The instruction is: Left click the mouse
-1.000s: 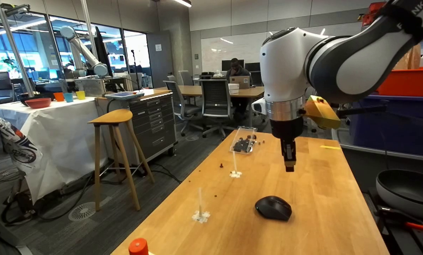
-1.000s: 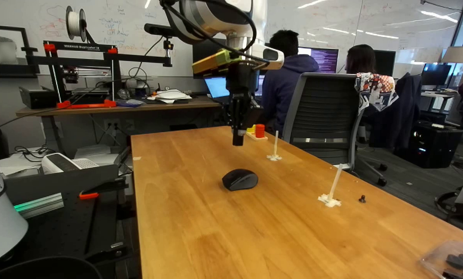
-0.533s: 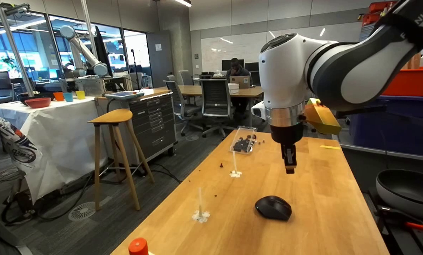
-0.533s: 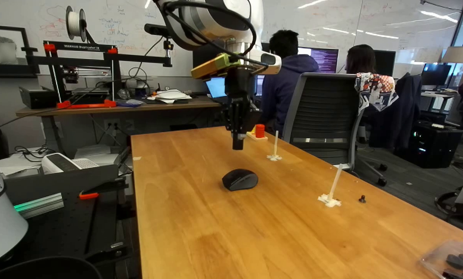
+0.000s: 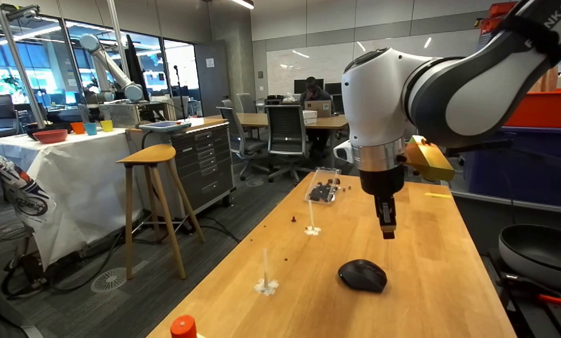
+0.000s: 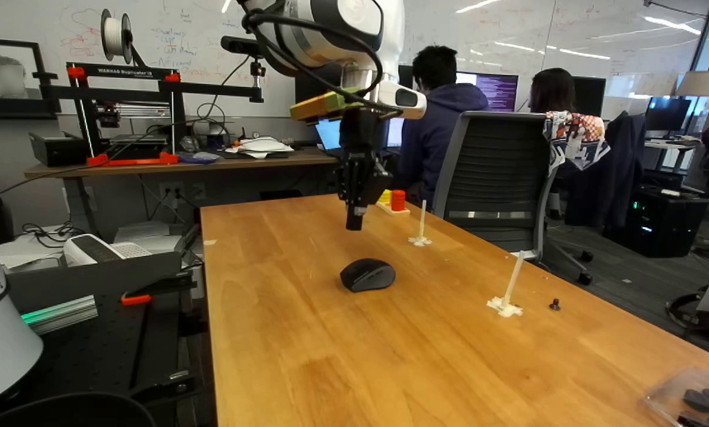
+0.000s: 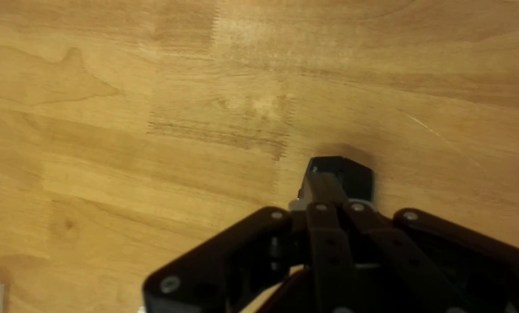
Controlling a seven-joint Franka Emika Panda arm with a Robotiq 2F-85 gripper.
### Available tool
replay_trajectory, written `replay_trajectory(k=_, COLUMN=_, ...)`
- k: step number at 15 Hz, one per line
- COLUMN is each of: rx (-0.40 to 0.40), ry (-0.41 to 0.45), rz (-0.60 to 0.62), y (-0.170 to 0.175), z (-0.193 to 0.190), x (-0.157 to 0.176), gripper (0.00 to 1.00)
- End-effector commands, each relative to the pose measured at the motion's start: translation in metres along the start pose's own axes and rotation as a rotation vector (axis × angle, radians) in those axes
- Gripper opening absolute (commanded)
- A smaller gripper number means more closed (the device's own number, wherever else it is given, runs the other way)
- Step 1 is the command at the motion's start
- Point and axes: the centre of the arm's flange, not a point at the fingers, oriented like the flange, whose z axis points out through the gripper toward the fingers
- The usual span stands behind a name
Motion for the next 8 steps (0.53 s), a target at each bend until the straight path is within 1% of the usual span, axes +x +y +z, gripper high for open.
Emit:
replay_trajectory(k=1, rx=0.088, ry=-0.043, rz=-0.007, y=-0.008, z=-0.003, x=0.0, gripper=0.01)
replay_trajectory(k=4, rx=0.121, ry=-0.053, rz=0.014, y=-0.011, z=-0.003, x=-0.001, gripper=0.0)
replay_trajectory(k=6, rx=0.121, ry=-0.032, rz=0.014, y=-0.011, z=-0.002, x=0.0, gripper=0.0)
replay_trajectory(k=7, rx=0.113, ry=-0.025, rz=0.016, y=0.003, z=-0.013, x=-0.006, gripper=0.0)
replay_trajectory(k=8, rx=0.113, ry=-0.016, rz=0.018, y=0.004, z=-0.02, x=-0.006, gripper=0.0)
